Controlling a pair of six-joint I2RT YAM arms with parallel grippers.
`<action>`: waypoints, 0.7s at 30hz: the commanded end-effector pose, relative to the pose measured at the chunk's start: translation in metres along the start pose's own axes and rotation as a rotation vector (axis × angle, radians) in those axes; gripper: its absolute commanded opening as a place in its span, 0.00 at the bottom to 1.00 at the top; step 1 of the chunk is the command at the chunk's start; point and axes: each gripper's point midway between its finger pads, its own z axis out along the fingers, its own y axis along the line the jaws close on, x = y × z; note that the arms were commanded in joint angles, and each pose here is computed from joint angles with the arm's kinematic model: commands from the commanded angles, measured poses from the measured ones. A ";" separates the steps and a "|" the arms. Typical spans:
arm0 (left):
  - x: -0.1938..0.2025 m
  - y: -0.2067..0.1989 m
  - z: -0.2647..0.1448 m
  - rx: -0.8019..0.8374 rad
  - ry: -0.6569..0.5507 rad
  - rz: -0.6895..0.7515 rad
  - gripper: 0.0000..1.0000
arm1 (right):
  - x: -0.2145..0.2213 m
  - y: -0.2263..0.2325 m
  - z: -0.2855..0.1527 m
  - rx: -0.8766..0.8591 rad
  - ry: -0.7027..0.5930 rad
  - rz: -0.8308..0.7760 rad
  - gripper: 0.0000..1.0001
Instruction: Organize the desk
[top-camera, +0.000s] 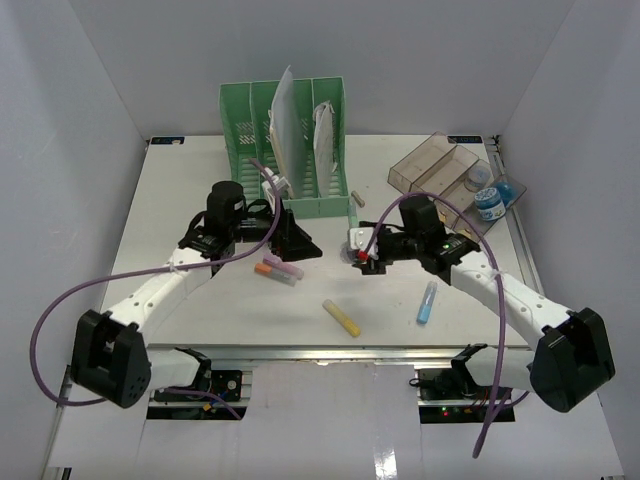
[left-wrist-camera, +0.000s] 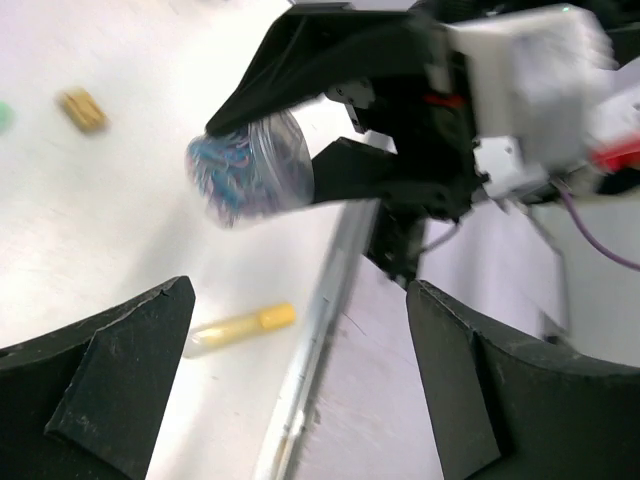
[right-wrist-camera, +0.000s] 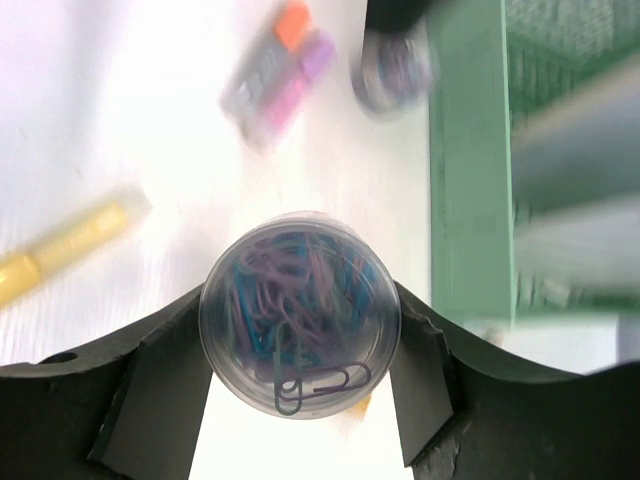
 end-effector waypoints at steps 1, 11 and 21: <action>-0.036 -0.013 -0.033 -0.190 -0.128 0.253 0.98 | 0.045 -0.016 -0.040 0.118 0.027 0.165 0.14; -0.003 0.013 -0.068 -0.436 -0.206 0.297 0.98 | 0.174 -0.128 -0.139 0.844 0.157 0.714 0.08; -0.005 0.016 -0.073 -0.473 -0.211 0.312 0.98 | 0.248 -0.190 -0.219 1.355 0.222 0.954 0.16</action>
